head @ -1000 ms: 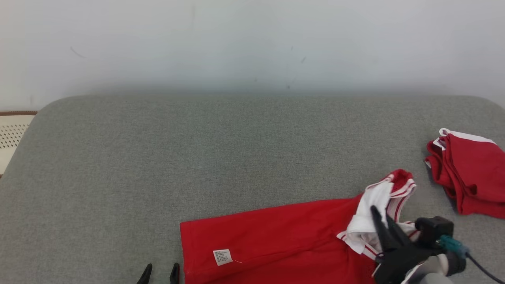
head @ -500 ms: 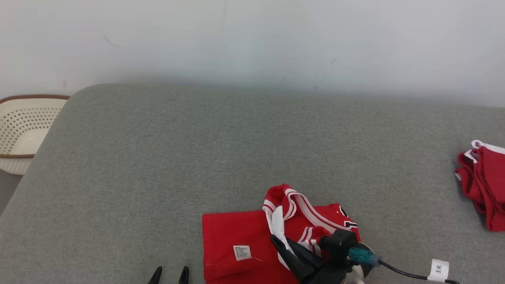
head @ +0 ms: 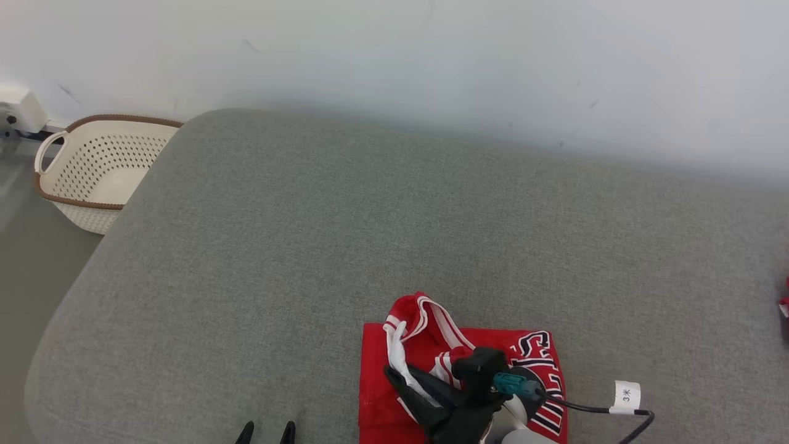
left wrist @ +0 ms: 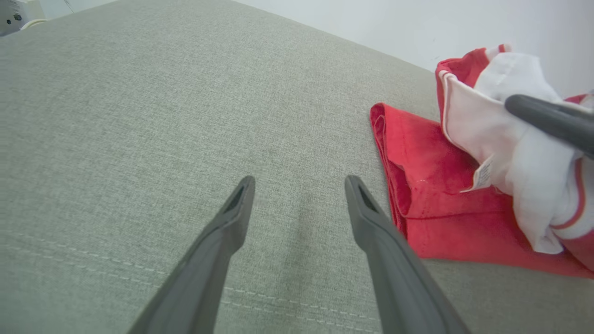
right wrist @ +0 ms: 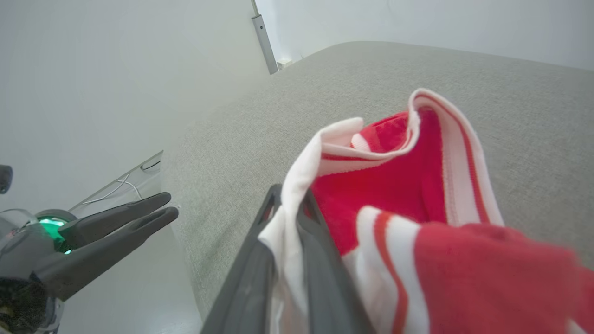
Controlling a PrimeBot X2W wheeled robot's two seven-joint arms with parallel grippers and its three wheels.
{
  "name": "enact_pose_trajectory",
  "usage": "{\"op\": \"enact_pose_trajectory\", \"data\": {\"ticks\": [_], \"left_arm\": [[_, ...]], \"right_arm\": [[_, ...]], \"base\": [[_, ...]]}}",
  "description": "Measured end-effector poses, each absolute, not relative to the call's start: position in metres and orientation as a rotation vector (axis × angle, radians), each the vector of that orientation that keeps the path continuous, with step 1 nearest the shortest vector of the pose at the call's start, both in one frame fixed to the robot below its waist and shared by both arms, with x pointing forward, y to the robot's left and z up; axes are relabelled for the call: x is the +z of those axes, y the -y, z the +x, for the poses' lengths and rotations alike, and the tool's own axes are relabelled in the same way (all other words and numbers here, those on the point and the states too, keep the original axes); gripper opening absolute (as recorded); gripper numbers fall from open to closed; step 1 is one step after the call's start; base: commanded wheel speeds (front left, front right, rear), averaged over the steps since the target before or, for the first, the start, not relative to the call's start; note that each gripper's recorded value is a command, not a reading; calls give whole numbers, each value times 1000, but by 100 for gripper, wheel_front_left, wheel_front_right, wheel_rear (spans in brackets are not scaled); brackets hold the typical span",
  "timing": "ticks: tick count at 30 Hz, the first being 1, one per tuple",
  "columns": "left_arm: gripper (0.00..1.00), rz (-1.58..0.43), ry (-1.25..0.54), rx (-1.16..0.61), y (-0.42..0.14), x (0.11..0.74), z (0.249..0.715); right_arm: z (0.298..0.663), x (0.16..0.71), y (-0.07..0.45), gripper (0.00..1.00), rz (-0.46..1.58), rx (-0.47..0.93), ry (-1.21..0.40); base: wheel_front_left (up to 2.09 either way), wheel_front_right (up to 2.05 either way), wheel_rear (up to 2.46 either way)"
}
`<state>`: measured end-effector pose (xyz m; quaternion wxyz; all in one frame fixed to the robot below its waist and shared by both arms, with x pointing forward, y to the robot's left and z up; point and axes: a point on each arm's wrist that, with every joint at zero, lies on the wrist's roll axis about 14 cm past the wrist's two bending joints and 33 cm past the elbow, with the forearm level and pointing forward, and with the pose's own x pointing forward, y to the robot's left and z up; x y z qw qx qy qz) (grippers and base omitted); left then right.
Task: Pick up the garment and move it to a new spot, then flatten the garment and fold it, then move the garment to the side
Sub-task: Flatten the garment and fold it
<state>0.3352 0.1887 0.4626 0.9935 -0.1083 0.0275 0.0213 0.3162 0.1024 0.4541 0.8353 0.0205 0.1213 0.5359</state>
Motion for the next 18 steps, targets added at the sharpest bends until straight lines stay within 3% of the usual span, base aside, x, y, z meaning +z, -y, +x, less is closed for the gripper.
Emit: {"op": "enact_pose_trajectory", "data": {"ticks": [1, 2, 7, 10, 13, 18], "left_arm": [[100, -218, -56, 48, -190, 462, 334], [100, -218, -57, 50, -190, 462, 334], [100, -220, -57, 50, -190, 462, 335], [100, -220, -52, 40, -187, 464, 338], [100, -220, -43, 26, -183, 467, 341], [100, -219, -26, -7, -174, 473, 346]], "right_arm": [[318, 454, -105, 60, 46, 1133, -257], [320, 454, -107, 100, 45, 1131, -257], [329, 474, -114, 100, 130, 1106, -222], [347, 511, -107, 100, 207, 1062, -119], [374, 530, -71, 100, 235, 941, -40], [395, 512, 3, 100, 222, 719, -47]], "base": [[0, 0, 0], [0, 0, 0], [0, 0, 0], [0, 0, 0], [0, 0, 0], [0, 0, 0]]}}
